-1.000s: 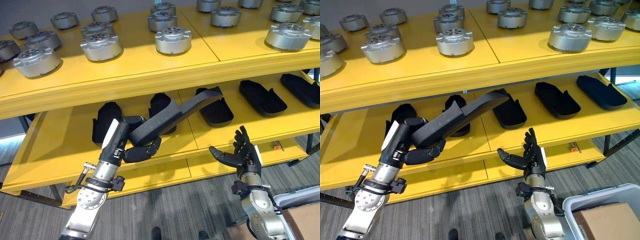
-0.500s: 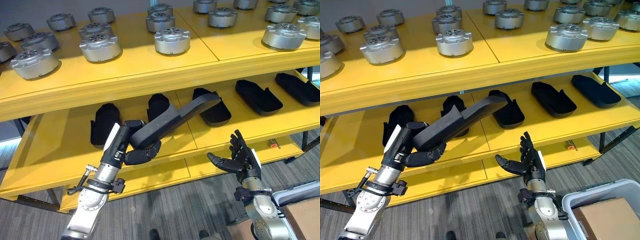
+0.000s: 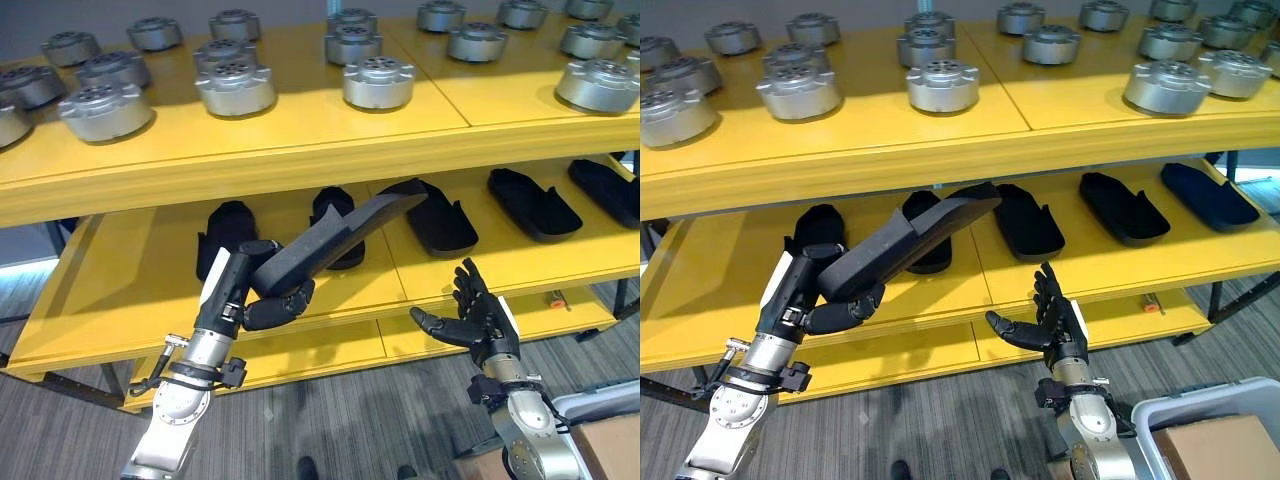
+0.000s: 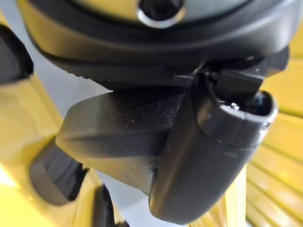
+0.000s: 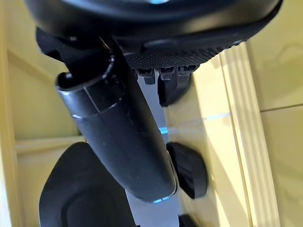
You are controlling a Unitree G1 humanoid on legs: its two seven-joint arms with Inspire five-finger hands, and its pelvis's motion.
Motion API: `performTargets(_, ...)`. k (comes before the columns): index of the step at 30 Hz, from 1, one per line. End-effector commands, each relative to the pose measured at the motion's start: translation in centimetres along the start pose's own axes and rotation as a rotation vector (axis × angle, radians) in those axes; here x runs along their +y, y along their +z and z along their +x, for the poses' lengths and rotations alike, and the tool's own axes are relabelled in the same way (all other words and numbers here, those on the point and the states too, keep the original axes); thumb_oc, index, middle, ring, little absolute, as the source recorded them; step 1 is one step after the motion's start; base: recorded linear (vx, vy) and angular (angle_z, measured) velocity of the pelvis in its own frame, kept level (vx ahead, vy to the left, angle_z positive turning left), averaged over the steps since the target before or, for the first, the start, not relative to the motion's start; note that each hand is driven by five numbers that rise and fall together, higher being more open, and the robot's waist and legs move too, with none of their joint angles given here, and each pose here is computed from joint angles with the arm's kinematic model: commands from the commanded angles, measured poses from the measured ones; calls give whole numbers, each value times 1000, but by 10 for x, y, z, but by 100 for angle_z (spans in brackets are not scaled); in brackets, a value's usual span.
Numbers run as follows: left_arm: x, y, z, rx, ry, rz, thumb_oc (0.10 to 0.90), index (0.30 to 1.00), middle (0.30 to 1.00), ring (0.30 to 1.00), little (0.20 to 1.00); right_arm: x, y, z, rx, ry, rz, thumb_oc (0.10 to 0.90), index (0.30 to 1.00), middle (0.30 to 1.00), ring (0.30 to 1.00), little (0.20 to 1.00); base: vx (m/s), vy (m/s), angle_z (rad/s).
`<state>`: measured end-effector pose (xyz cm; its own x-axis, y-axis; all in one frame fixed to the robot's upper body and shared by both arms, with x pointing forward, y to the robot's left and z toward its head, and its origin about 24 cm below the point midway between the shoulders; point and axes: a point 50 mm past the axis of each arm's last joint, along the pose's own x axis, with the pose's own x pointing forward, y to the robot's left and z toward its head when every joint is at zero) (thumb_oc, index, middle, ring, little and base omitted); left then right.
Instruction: Move parts from the plastic box to the shelf.
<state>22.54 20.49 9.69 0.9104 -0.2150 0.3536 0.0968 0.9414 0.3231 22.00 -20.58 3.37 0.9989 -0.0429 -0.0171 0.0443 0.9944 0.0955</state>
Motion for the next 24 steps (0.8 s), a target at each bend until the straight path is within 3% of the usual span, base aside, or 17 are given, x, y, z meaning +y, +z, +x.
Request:
performTargets(1,29,46,22,-308,151,39,400,300,300,300,300,14,57,19,-301,73,12,900,1000,1000,1000,1000,56,161,6)
performTargets(11,32,49,23,-312,134,37,400,300,300,300,300,17,56,21,-313,75,26,900,1000,1000,1000,1000,41,94,4)
performTargets(24,27,46,18,-306,88,13,400,300,300,300,300,-5,51,5,-290,21,11,900,1000,1000,1000,1000,100,-135,33)
